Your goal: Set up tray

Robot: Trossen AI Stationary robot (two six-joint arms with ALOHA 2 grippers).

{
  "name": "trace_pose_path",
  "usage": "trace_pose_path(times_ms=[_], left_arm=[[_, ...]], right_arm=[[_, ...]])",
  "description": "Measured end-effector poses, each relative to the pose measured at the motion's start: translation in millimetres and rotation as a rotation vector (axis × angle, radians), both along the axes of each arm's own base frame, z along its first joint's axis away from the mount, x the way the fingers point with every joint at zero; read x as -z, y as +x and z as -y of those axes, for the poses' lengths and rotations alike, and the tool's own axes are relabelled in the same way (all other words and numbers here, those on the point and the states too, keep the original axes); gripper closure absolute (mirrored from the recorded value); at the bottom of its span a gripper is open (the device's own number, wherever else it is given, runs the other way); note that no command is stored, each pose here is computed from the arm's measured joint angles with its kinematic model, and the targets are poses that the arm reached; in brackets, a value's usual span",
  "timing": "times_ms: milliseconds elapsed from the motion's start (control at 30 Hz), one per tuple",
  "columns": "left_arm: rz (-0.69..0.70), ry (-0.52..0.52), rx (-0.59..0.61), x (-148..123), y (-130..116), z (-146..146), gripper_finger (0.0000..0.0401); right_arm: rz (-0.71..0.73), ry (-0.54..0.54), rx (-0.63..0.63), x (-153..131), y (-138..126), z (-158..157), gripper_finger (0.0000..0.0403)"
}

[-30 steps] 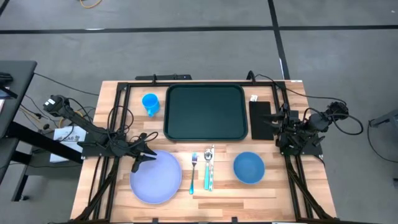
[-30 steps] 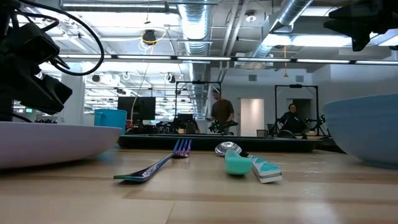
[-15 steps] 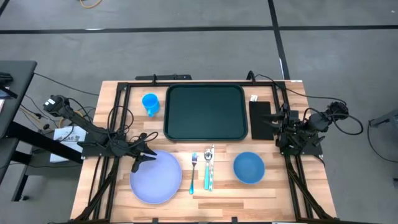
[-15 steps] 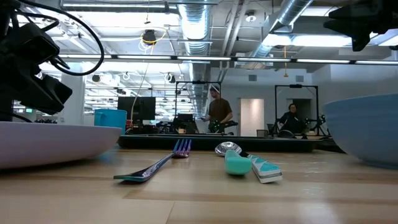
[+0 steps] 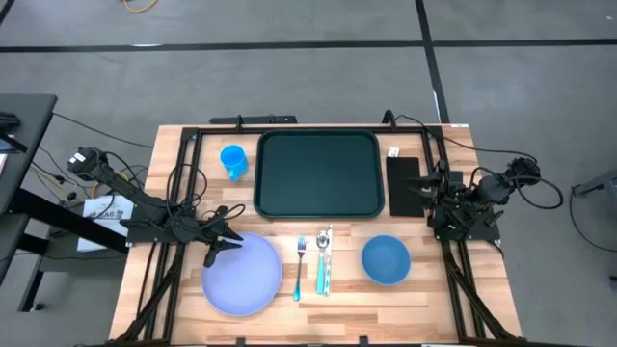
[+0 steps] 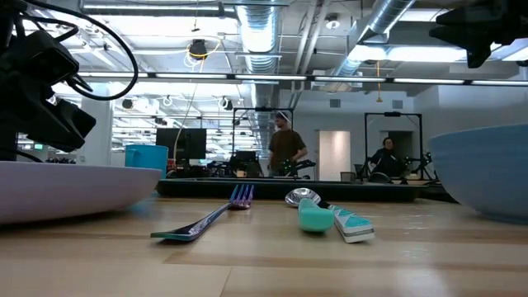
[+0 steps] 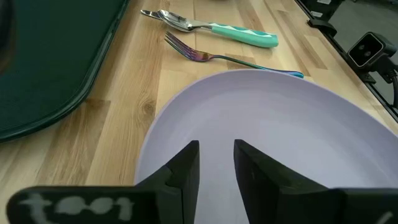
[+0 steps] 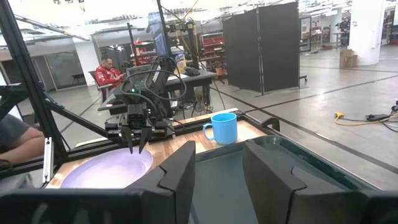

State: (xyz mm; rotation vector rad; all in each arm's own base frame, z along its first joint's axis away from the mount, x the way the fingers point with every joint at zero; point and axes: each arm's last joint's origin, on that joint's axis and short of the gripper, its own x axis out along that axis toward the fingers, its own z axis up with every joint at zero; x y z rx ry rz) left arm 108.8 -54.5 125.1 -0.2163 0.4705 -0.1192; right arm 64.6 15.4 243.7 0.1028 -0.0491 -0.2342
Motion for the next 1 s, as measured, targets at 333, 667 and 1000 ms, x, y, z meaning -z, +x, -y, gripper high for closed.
trace_pose_path(times_ms=[333,667,1000], left_arm=[[0.0,0.0,0.0,0.0,0.0,0.0,0.0314],[-0.007,-0.132,-0.089,-1.1,0.6,-0.5,0.0314],[0.068,0.071,-0.199,-2.9,1.7,-5.8,0.0314]], right_arm=[[0.0,0.0,0.0,0.1,0.0,0.0,0.028],[0.0,0.0,0.0,0.1,0.0,0.0,0.028],[0.0,0.0,0.0,0.0,0.0,0.0,0.028]])
